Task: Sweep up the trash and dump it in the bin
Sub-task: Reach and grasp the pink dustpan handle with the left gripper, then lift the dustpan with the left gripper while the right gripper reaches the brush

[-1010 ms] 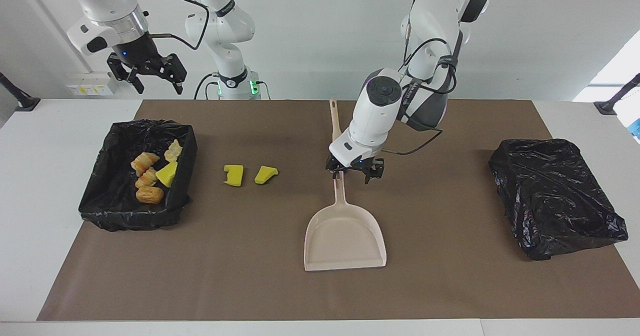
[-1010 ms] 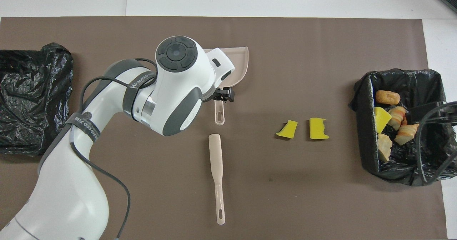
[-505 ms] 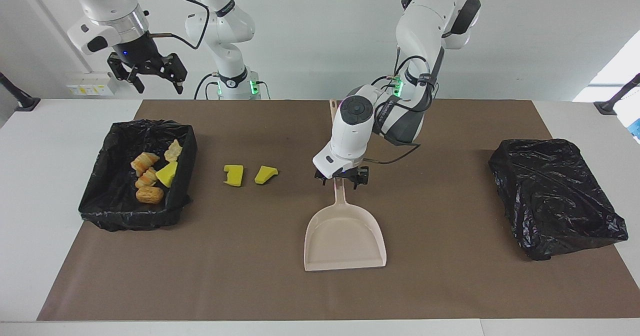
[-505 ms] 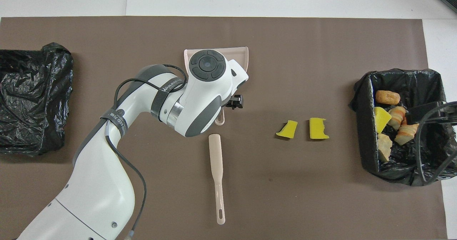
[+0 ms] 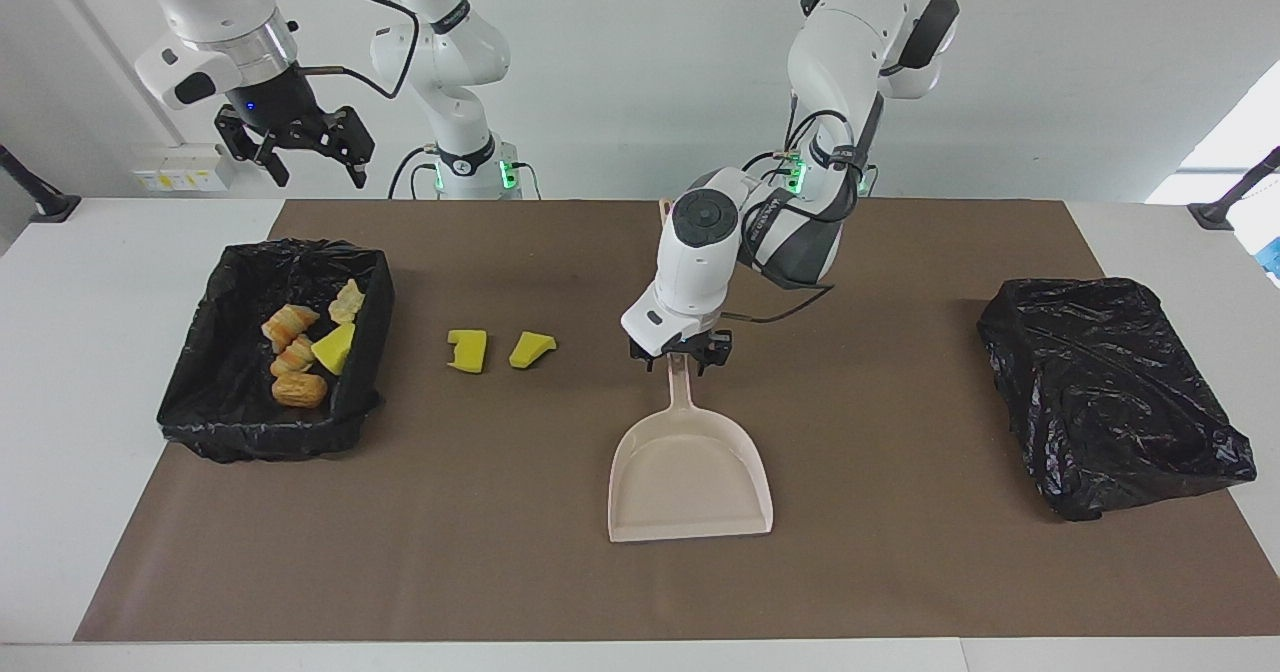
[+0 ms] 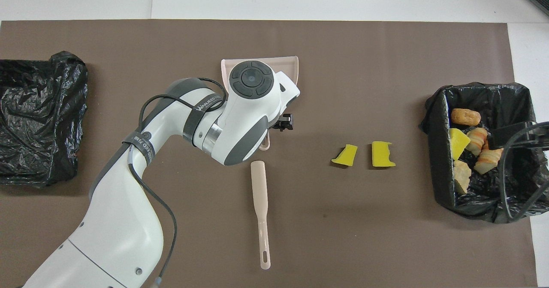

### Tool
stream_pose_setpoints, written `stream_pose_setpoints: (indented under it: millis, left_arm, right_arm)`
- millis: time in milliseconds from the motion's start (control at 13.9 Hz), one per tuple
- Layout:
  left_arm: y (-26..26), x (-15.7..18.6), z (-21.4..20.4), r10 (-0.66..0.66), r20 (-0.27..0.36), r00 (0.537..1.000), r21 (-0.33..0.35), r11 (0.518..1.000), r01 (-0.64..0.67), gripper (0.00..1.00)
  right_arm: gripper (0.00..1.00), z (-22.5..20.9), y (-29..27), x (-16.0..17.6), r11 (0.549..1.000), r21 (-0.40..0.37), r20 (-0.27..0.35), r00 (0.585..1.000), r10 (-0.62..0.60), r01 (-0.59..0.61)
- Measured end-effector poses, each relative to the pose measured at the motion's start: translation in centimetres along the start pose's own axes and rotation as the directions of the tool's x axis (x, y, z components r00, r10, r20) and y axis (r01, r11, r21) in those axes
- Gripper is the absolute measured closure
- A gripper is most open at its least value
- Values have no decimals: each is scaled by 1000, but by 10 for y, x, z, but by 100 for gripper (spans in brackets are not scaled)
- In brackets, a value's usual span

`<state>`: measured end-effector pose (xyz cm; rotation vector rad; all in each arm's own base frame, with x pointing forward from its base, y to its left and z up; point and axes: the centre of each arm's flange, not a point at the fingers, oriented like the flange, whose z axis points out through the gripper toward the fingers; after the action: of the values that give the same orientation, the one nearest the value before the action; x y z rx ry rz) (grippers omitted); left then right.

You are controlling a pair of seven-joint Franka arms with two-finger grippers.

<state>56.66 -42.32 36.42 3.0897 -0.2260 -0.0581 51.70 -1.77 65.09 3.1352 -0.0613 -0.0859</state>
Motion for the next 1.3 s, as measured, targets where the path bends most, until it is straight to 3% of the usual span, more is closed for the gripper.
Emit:
stream_pose_setpoints:
  millis: [289, 505, 577, 866, 1298]
  left_arm:
    - [-4, 1, 6, -7, 9, 1000, 8, 1000, 7, 26]
    - [-8, 0, 8, -15, 32, 999, 24, 1000, 14, 65]
    - [-12, 0, 6, -21, 38, 999, 29, 999, 20, 68]
    - [-39, 7, -22, -22, 31, 999, 38, 999, 20, 68]
    - [-141, 17, -80, 260, 14, 966, 51, 964, -260, 68]
  right_arm:
    - [0, 0, 0, 0, 1000, 0, 0, 1000, 0, 0]
    - [0, 0, 0, 0, 1000, 0, 0, 1000, 0, 0]
    - [0, 0, 0, 0, 1000, 0, 0, 1000, 0, 0]
    - [0, 0, 0, 0, 1000, 0, 0, 1000, 0, 0]
    - [0, 0, -13, -2, 1000, 10, 8, 1000, -24, 24]
